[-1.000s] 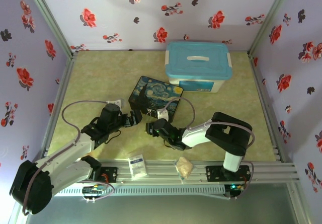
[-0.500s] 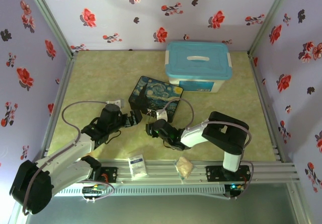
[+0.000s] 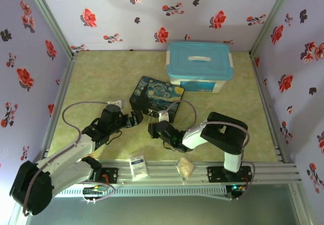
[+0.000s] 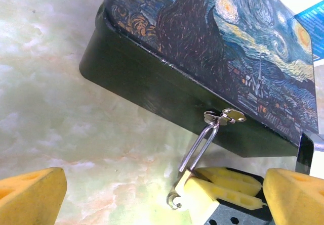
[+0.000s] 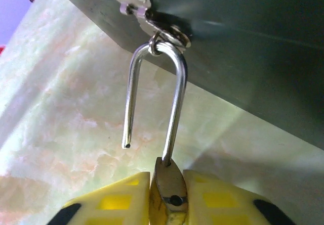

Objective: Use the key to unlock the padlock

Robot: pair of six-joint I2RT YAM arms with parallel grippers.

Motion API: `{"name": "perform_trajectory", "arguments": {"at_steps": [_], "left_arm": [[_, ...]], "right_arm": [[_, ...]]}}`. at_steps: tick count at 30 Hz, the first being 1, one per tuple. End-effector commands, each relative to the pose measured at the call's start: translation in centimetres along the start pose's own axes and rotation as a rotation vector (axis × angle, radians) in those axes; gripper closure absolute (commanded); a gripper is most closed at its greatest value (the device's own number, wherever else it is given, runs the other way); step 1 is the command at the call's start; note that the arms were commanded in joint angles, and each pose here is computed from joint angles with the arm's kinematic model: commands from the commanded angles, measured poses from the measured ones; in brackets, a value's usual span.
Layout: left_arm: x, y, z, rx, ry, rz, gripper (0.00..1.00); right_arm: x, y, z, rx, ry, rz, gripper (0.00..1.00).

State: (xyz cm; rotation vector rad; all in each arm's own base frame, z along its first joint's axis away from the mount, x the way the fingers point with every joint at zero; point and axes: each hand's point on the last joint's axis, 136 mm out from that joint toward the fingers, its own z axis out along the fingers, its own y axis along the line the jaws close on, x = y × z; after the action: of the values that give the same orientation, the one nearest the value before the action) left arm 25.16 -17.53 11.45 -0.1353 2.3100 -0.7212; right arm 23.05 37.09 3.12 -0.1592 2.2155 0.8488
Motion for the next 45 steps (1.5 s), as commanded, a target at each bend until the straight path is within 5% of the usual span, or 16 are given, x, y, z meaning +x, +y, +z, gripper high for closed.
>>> {"name": "perform_trajectory", "arguments": {"at_steps": [1,16,23,33,45], "left_arm": [[-1.1,-0.9,0.0,0.044,-0.042,-0.015,0.0],[-4.9,-1.4,2.0,-0.076,-0.102,0.149,0.0],[-5.3,-2.0,5.4,-0.114,-0.032,0.246,0.02],[-3.7,-1.0,7.9,-0.178,0.057,0.343,0.27],[-0.8,1.0,8.3,-0.218,0.136,0.37,0.39]], "right_arm": [[1.3,-2.1,-0.8,0.026,0.013,0.069,0.84],[1.0,-4.4,-4.2,-0.005,-0.07,0.223,0.91],[-0.2,-4.5,-4.6,0.045,-0.169,0.305,0.9],[-0.7,-4.2,-3.1,-0.001,-0.307,0.558,0.92],[-1.7,-7.1,-3.9,0.137,-0.489,0.71,0.94]]}}
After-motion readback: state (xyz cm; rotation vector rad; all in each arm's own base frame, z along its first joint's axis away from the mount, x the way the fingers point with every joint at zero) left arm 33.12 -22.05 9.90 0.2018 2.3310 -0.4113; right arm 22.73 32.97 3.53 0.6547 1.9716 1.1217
